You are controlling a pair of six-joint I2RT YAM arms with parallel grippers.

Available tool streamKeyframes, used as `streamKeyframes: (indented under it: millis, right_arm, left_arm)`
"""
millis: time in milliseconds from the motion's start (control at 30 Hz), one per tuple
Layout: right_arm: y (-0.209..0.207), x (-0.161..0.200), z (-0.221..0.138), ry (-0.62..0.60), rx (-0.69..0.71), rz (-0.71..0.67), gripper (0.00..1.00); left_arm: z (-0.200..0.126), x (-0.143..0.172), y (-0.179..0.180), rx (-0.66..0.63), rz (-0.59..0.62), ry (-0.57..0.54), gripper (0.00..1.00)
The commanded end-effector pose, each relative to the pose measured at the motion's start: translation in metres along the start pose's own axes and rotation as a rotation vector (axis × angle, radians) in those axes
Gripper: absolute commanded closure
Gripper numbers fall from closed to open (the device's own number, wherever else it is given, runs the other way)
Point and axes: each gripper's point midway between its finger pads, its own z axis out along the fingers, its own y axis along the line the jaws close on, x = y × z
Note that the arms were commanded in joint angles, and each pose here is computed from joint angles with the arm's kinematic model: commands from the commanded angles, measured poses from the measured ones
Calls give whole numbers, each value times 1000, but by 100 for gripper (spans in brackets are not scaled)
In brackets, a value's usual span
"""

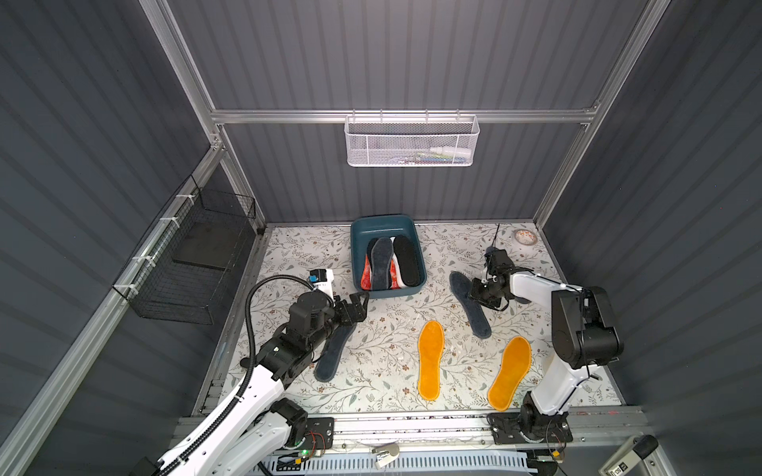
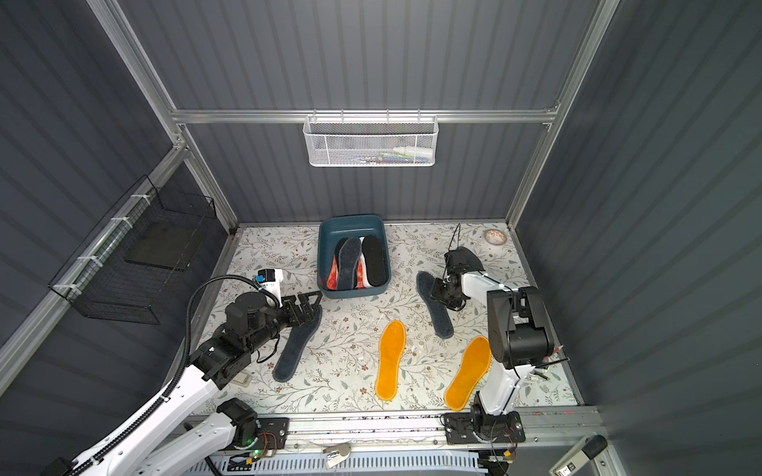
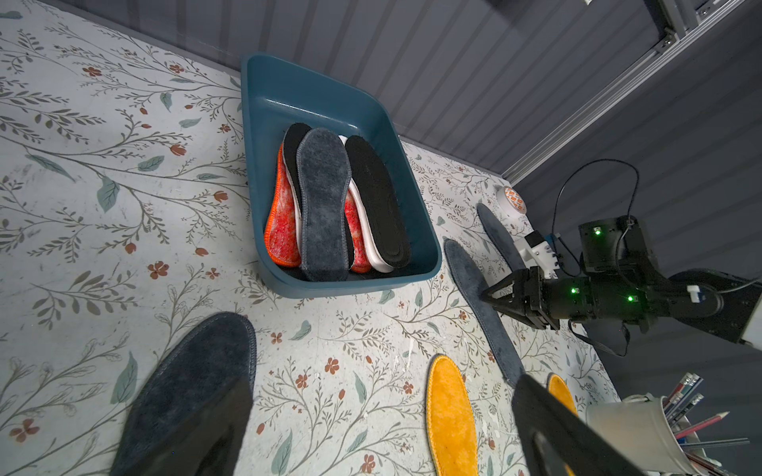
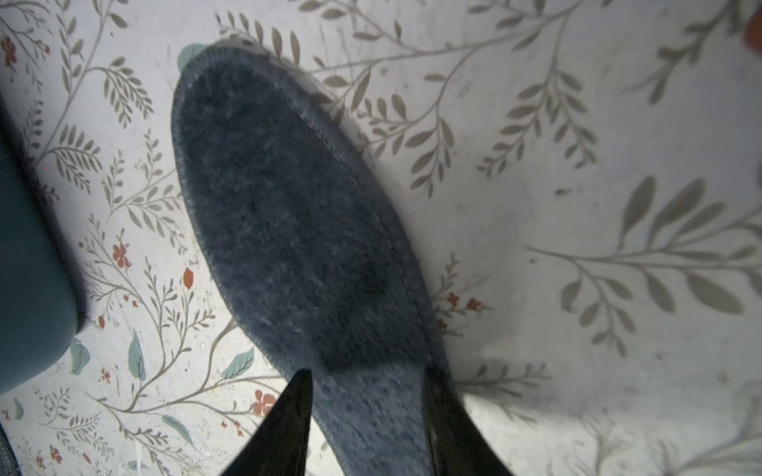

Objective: Put the insoles into the storage box
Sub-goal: Adjust the insole at the center of the board, then pick up the insole from the center of the board.

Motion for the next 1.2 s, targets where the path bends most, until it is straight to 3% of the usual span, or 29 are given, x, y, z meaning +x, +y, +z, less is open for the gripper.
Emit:
streamKeyframes:
  millis: [0, 200, 433, 767, 1167]
  right_arm:
    - [2, 10, -1, 49, 25, -5, 55]
    - [12, 22, -5, 52, 26, -9, 55]
    - [-8, 3, -22, -45, 106, 24, 50]
    - [-6, 5, 1, 22, 105, 48, 48]
    - [-7, 24, 0, 90, 164, 38, 48]
  left_arm:
    - [-1, 4, 4, -1, -5, -3, 0]
    - [-5, 8, 9, 1, -2, -18, 0]
    - [-3, 12, 9, 2, 26, -4, 0]
    - [-2, 15, 11, 5, 38, -1, 0]
    - [-3, 16, 13, -4, 56, -1, 0]
